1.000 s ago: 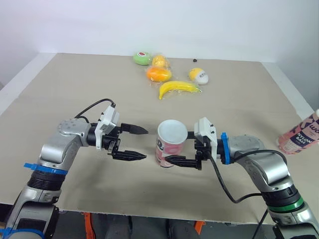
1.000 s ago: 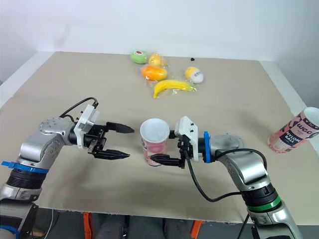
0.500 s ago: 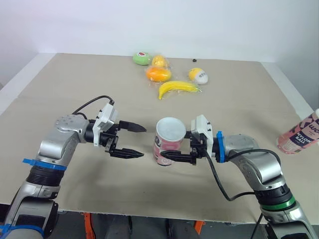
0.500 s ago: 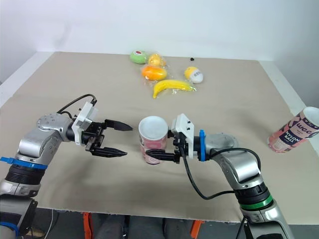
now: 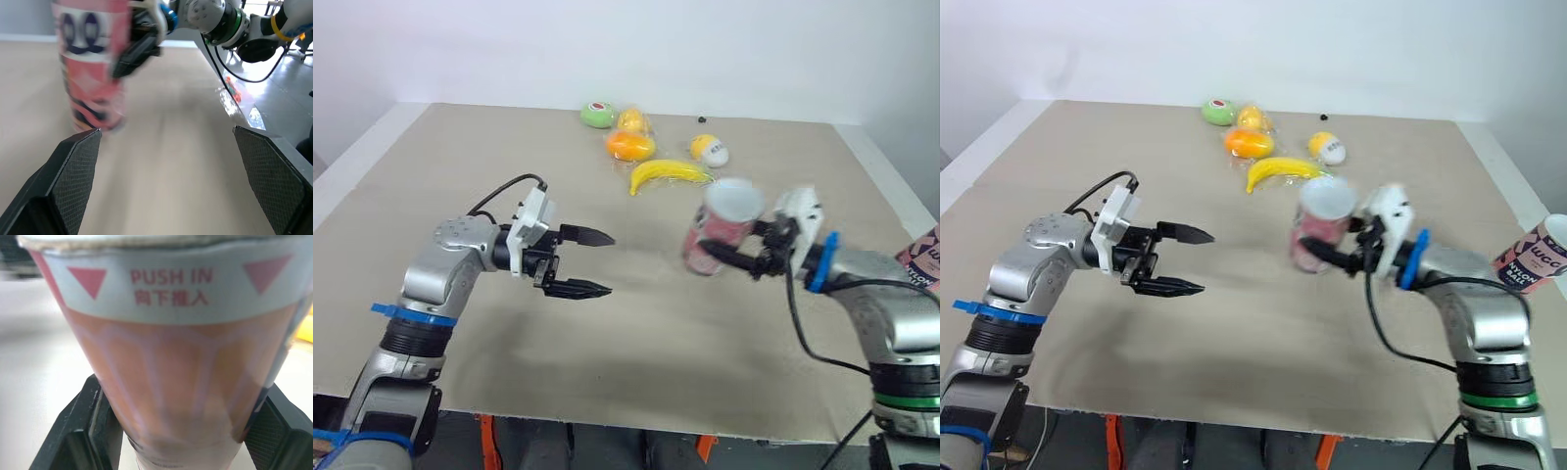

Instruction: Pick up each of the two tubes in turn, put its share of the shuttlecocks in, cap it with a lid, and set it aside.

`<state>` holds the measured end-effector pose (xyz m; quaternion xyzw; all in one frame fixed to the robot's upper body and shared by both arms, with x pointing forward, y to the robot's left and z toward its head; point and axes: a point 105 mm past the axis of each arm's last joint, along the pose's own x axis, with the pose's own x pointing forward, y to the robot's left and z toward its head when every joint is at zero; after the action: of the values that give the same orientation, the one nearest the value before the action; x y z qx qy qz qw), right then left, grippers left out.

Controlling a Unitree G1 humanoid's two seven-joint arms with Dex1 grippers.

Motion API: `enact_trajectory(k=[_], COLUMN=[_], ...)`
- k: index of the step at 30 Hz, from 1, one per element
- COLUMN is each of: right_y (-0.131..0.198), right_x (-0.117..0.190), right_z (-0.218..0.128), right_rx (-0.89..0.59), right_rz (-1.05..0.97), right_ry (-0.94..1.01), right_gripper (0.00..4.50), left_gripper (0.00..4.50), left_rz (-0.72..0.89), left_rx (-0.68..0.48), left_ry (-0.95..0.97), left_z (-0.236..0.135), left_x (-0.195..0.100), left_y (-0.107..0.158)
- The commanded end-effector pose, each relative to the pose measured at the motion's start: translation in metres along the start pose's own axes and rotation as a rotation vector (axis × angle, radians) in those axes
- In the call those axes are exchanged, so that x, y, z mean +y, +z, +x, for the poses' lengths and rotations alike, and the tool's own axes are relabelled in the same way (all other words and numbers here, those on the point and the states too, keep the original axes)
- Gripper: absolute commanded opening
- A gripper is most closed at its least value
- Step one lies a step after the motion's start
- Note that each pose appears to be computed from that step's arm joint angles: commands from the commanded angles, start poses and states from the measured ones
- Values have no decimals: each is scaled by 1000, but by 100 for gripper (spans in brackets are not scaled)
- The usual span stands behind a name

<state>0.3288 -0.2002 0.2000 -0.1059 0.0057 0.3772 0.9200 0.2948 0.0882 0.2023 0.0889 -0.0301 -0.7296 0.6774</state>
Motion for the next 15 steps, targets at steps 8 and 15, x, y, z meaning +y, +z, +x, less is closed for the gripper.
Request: enact_trajectory(k=[8,15], right_y=[-33,-53], right_x=[-97,-95], right_z=[-93,-88], right_rx=[70,84], right_rz=[85,152], right_ry=[-537,-531], right_gripper=[317,317], left_gripper=[450,450], left_rz=[49,74], left_rx=[-96,-172], left_ry=[12,43], left_z=[24,32], left_x=[20,29], left_y=[26,38])
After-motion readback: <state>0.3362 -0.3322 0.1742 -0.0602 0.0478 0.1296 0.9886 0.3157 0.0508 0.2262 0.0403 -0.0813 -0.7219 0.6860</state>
